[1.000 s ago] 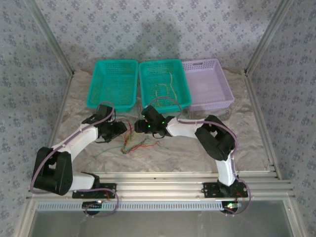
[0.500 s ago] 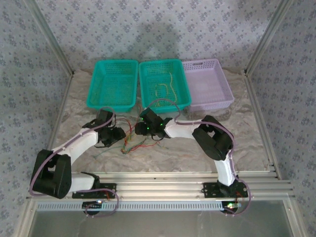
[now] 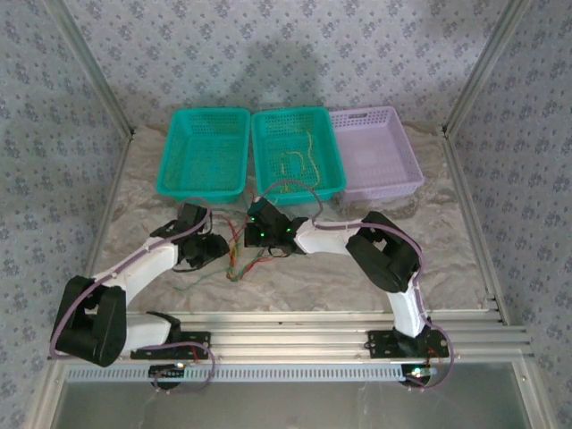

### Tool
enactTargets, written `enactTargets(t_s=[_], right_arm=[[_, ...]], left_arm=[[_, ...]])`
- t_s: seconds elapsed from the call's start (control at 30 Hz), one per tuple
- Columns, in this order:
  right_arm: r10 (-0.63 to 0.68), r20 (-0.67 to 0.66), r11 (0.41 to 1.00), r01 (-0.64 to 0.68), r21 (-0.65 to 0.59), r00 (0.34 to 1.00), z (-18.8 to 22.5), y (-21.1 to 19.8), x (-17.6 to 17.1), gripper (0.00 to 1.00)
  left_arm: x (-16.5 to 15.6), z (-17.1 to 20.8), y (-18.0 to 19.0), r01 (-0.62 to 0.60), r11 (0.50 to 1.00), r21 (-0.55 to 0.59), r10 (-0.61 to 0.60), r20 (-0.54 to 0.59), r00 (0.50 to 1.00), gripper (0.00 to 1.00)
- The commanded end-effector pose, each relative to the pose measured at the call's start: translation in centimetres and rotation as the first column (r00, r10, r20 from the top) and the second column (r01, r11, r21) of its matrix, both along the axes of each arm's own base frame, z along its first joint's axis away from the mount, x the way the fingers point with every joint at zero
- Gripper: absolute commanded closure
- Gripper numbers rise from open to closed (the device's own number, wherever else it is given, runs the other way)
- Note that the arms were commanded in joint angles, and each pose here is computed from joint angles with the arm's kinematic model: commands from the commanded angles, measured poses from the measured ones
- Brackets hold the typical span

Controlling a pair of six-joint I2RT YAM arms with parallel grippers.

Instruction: Untangle the cables

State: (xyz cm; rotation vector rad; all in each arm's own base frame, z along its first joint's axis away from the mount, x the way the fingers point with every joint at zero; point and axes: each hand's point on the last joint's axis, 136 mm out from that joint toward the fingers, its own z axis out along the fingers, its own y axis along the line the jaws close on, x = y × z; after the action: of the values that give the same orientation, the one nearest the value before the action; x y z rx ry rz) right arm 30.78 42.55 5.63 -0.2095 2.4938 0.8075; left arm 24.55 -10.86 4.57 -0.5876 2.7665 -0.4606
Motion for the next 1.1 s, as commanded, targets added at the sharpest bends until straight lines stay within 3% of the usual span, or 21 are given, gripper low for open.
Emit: enactTargets(t_s=[0.0, 0.23, 0.43, 0.77, 1.07], right_arm=[[-0.022, 0.048, 1.0, 0.022, -0.003, 0.999, 1.6, -1.0, 0.3, 1.0], [0.003, 0.137, 1.0, -0.005, 0.01, 0.991, 5.2, -2.6, -1.0, 1.0], [0.052, 0.221, 0.997, -0.065, 0.049, 0.974, 8.3, -3.1, -2.1, 1.0], [0.115, 0.386, 0.969, -0.188, 0.158, 0.915, 12.7, -3.5, -3.9, 1.0], [0.101, 0.471, 0.945, -0.233, 0.231, 0.876, 16.7, -5.5, -4.0, 1.0]], left_arm=[[0.3, 0.9, 0.2, -0.007, 1.0, 0.008, 0.007, 0.035, 0.999, 0.52], [1.0, 2.7, 0.4, -0.02, 1.0, 0.003, 0.02, 0.095, 0.995, 0.52], [1.5, 4.3, -0.7, -0.013, 0.998, -0.068, 0.022, 0.124, 0.992, 0.46], [2.0, 6.6, -1.2, 0.011, 0.996, -0.089, 0.005, 0.171, 0.985, 0.35], [2.7, 8.4, -3.0, 0.075, 0.981, -0.177, -0.032, 0.23, 0.973, 0.28]])
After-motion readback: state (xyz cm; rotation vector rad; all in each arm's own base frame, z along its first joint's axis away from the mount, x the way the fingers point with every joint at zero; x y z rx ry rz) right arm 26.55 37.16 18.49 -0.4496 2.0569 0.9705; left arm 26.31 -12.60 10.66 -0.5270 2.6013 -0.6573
